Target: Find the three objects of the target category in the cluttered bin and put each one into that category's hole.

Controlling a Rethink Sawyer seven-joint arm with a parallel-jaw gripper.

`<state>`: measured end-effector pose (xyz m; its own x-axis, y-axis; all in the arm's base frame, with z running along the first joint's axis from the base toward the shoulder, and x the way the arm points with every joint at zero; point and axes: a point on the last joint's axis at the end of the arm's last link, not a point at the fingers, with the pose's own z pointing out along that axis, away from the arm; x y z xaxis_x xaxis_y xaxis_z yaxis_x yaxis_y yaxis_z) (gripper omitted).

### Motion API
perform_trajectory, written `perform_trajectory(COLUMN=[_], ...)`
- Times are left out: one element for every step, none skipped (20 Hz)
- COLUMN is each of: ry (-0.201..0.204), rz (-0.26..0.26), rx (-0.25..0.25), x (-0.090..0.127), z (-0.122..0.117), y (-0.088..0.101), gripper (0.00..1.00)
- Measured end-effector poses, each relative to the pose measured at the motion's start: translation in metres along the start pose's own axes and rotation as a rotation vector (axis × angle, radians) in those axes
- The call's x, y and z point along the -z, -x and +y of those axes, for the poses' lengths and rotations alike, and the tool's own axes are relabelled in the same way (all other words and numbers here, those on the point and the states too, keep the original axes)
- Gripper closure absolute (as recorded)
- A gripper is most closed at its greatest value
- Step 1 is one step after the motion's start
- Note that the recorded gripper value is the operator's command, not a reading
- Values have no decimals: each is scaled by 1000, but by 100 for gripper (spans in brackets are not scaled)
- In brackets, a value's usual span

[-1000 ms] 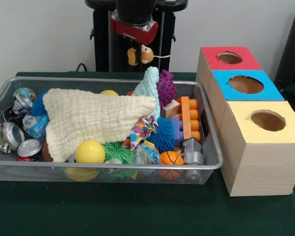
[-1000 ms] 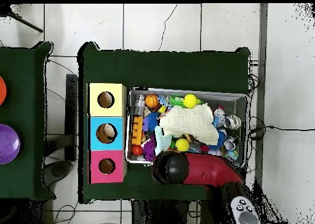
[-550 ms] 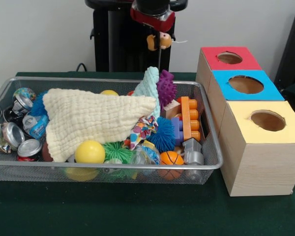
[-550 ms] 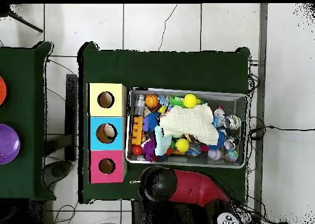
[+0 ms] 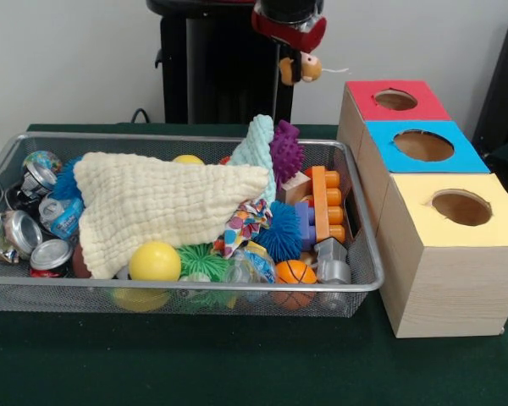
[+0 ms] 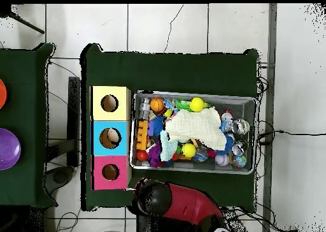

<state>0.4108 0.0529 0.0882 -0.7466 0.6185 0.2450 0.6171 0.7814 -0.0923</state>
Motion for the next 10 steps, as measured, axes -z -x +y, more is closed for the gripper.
perform_trajectory(ry=[17,27,59,69,76,85,93,101,107,112], rz=[-21,-35,-80,-95,-105,-118,-129,-136,-139,-135], rx=[-8,-13,-28,-33,-36,-42,-50,-58,-66,-78], x=[-2,-3,-7,-9,-9,-10,-11,-12,-12,-12], z=[3,5,12,14,16,19,22,25,28,32], y=[2,2,6,7,8,9,9,10,10,8], gripper=[100,100,100,100,100,100,100,100,100,100])
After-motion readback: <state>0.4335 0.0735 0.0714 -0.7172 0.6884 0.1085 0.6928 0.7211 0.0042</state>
